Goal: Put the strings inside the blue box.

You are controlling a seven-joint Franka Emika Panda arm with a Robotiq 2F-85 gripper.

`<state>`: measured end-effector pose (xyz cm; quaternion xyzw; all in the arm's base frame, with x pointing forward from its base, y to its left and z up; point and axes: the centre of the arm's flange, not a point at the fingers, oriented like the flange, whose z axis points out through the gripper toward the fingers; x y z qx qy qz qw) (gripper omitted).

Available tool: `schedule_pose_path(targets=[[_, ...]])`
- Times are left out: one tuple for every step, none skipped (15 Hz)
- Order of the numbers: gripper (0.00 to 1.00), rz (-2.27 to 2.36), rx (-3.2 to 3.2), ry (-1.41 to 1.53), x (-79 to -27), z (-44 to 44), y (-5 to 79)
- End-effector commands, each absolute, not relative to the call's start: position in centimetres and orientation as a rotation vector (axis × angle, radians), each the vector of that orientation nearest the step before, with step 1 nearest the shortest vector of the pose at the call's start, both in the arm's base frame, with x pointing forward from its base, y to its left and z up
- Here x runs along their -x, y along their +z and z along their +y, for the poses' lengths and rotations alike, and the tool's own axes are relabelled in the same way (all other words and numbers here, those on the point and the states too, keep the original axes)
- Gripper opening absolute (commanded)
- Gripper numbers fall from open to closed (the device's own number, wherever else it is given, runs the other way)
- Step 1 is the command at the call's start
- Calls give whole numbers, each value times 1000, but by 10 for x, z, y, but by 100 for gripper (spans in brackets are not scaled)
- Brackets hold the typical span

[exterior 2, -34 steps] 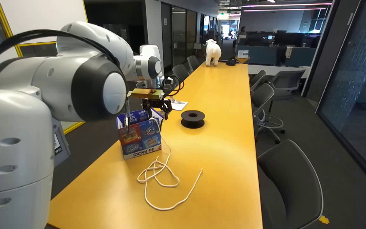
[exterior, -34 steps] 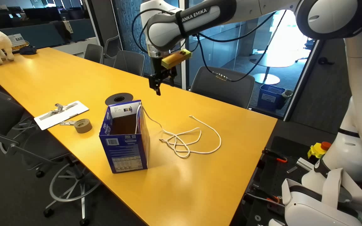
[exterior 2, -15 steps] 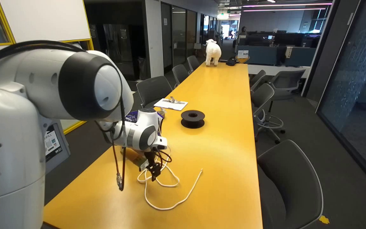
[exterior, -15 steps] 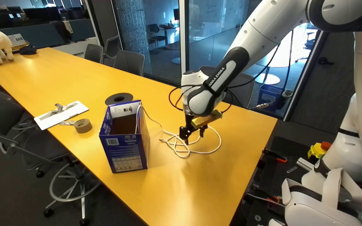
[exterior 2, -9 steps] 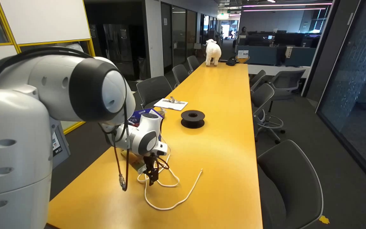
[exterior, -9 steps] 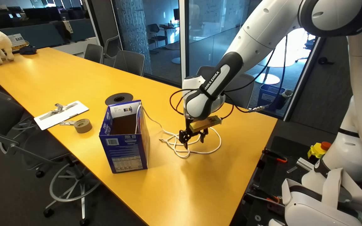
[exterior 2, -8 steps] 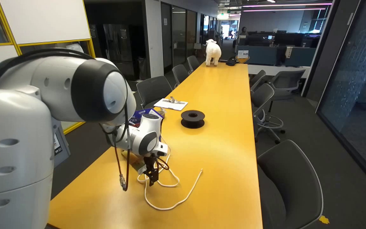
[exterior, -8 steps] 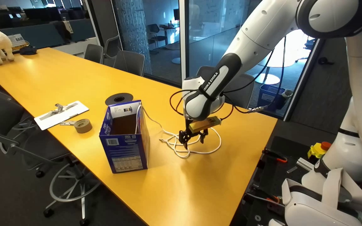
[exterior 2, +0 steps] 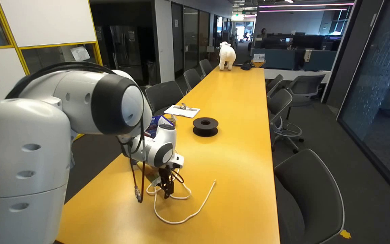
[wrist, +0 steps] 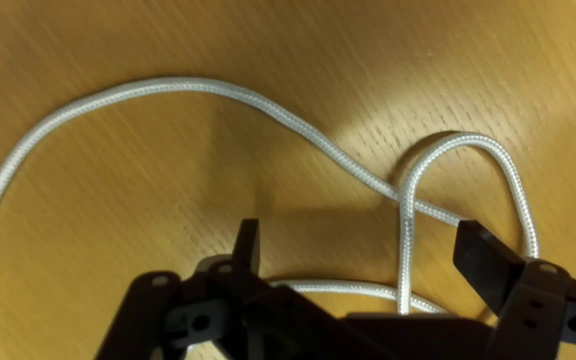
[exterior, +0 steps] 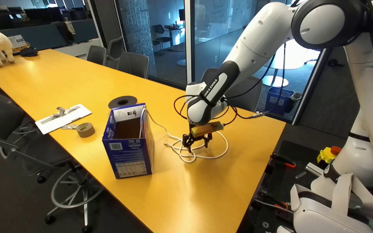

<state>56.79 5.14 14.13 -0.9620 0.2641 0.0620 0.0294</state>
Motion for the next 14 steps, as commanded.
schedule_pose_path(targets=[[100,854,2952,184,-582,50,135],[100,856,2953,187,-583,50,133],[100,858,2952,188,-584,50,131],[100,856,2951,193,-584,50,130],[100,856,2952,196,-584,50,128],[100,856,2952,198,-585,50,128],[100,855,2953,199,-585,51,127],[100,855,2953,201,-585,51,126],[100,855,2954,202,-585,51,126],[100,854,2954,203,-586,51,125],[100,852,2955,205,-586,51,125],[100,852,2955,206,-586,51,124],[100,851,2955,206,-586,51,125],[100,851,2956,204,-586,51,125]])
